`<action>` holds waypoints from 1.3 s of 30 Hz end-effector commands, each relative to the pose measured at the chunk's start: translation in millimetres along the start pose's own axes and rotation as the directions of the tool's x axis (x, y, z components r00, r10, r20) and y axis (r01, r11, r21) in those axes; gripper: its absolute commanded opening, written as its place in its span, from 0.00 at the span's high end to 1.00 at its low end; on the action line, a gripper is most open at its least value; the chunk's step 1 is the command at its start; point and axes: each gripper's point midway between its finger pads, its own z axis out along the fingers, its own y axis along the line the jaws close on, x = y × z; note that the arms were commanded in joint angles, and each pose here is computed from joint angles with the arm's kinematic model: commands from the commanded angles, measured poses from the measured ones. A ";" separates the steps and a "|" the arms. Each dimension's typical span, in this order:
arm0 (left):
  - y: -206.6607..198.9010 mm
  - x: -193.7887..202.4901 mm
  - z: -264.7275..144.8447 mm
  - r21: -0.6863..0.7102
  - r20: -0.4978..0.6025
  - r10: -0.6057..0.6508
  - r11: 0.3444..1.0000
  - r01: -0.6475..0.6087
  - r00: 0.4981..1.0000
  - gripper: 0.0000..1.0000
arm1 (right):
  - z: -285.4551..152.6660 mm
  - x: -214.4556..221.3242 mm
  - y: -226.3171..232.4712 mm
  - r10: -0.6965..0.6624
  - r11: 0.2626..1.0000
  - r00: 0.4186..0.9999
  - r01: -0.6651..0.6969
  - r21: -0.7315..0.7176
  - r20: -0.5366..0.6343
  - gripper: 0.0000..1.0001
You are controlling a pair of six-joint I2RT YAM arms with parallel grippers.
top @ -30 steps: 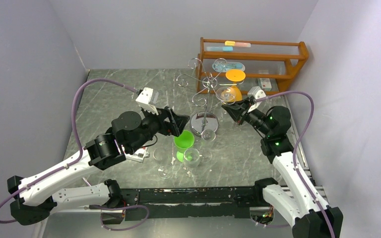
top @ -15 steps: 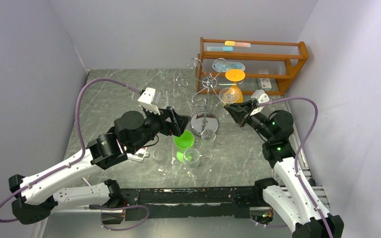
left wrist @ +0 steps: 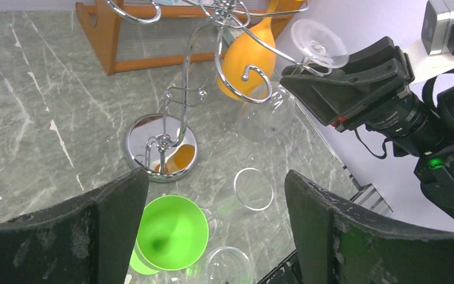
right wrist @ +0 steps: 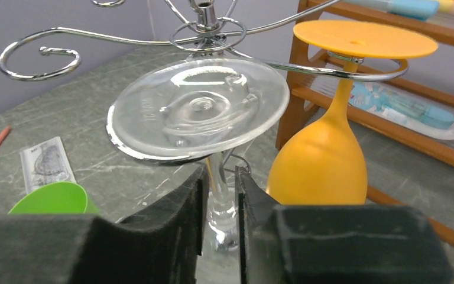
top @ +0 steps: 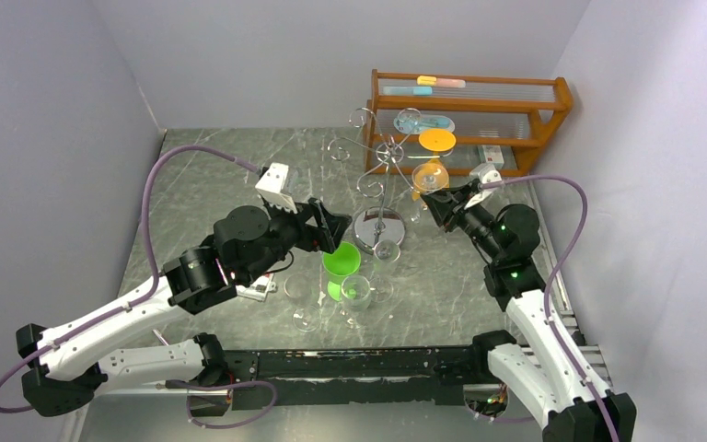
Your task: Place the wine glass upside down on the wine glass rack
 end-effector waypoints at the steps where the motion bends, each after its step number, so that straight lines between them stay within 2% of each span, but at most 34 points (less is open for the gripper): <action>1: 5.6 -5.4 -1.0 -0.048 0.000 0.014 0.999 -0.014 1.000 0.11 | -0.4 -3.3 -2.9 0.021 0.999 1.000 -0.022 0.026 0.006 0.69; 6: 8.6 -8.8 -2.8 -0.068 -0.003 0.031 0.997 -0.031 1.000 0.11 | -7.7 -9.8 -3.0 0.034 0.998 0.999 -0.036 0.054 0.035 0.50; 10: 14.7 -15.6 -3.3 -0.107 0.009 0.060 0.993 -0.058 0.998 0.11 | -15.4 -19.4 -4.4 0.033 0.996 0.999 -0.036 0.087 0.033 0.42; 16: 19.5 -18.9 -9.9 -0.118 0.026 0.052 0.992 -0.048 0.998 0.11 | -23.5 -26.4 -3.4 0.132 0.982 0.990 -0.137 0.128 0.044 0.41; 20: 24.1 -22.0 -12.7 -0.138 0.043 0.049 0.990 -0.043 0.998 0.11 | -39.4 -14.9 2.5 0.203 0.967 0.979 -0.201 0.159 0.003 0.41; 30: 37.4 -46.7 -21.3 -0.220 0.104 0.112 0.972 -0.087 0.988 0.10 | -82.4 -23.6 18.3 0.402 0.883 0.915 -0.395 0.252 0.028 0.38; 32: 42.0 -52.9 -21.3 -0.253 0.124 0.131 0.963 -0.097 0.984 0.10 | -83.8 -25.3 22.4 0.437 0.870 0.899 -0.422 0.256 0.000 0.38; 35: 49.4 -66.0 -20.5 -0.323 0.153 0.162 0.940 -0.106 0.975 0.09 | -80.9 -14.0 29.6 0.485 0.857 0.868 -0.446 0.259 -0.110 0.37; 39: 54.8 -68.1 -11.1 -0.385 0.112 0.223 0.908 -0.165 0.968 0.08 | -74.3 -2.9 46.2 0.506 0.861 0.824 -0.469 0.196 -0.254 0.37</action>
